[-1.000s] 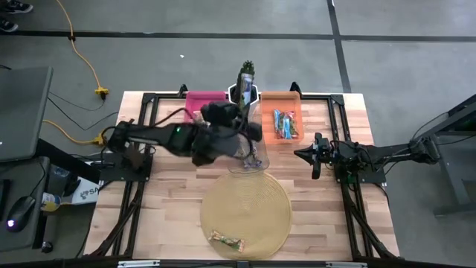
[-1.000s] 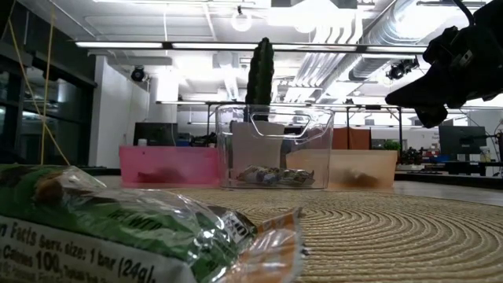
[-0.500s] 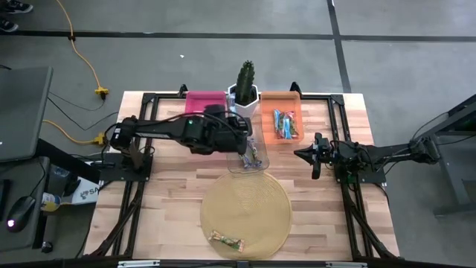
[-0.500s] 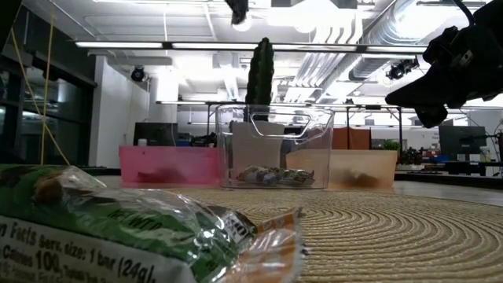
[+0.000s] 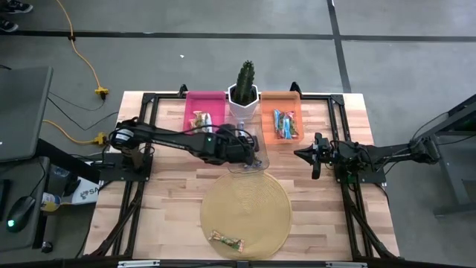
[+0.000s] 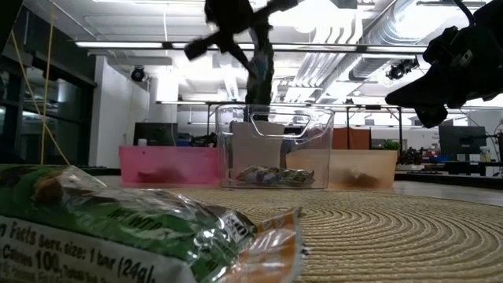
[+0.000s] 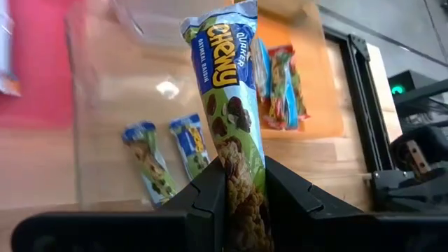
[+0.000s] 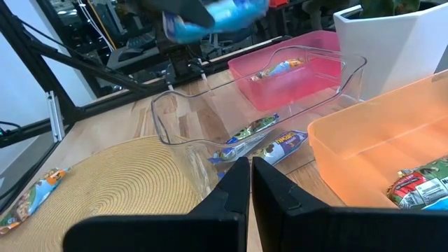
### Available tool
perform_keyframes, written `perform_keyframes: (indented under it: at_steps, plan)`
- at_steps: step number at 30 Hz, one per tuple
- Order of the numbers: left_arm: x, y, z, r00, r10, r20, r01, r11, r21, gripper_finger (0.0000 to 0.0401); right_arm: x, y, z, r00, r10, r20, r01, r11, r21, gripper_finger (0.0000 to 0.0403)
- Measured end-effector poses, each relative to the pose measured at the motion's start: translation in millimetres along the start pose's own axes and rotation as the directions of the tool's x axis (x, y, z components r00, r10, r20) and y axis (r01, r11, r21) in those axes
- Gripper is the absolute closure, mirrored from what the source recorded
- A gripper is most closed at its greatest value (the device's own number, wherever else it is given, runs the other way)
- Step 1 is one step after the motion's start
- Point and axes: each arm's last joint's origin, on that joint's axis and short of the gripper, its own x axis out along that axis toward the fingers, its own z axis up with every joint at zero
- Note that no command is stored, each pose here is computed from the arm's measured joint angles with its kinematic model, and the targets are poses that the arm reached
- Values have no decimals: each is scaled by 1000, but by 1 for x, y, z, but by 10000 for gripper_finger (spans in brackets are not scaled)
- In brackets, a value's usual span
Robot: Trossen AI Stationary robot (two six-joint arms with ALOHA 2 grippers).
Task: Pick and place Granola Bars by type
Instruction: Put the blue granola bar into the transparent bin
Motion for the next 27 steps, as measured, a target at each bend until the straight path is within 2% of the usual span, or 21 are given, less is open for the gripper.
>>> perform_keyframes:
  at_steps: [4,8,12,27]
  plan:
    - [24,7,-9,999,-8,-42,6,1000,-27,325,0,0,0,1000,0,0,0,1000,0,402]
    - [46,6,-12,995,-1,-103,4,1000,26,325,0,0,0,1000,0,0,0,1000,0,402]
    - [62,11,-15,988,50,-144,-39,996,74,325,0,0,0,1000,0,0,0,1000,-1,402]
    - [73,17,-14,981,114,-157,-87,983,164,325,0,0,0,1000,0,0,0,1000,-1,402]
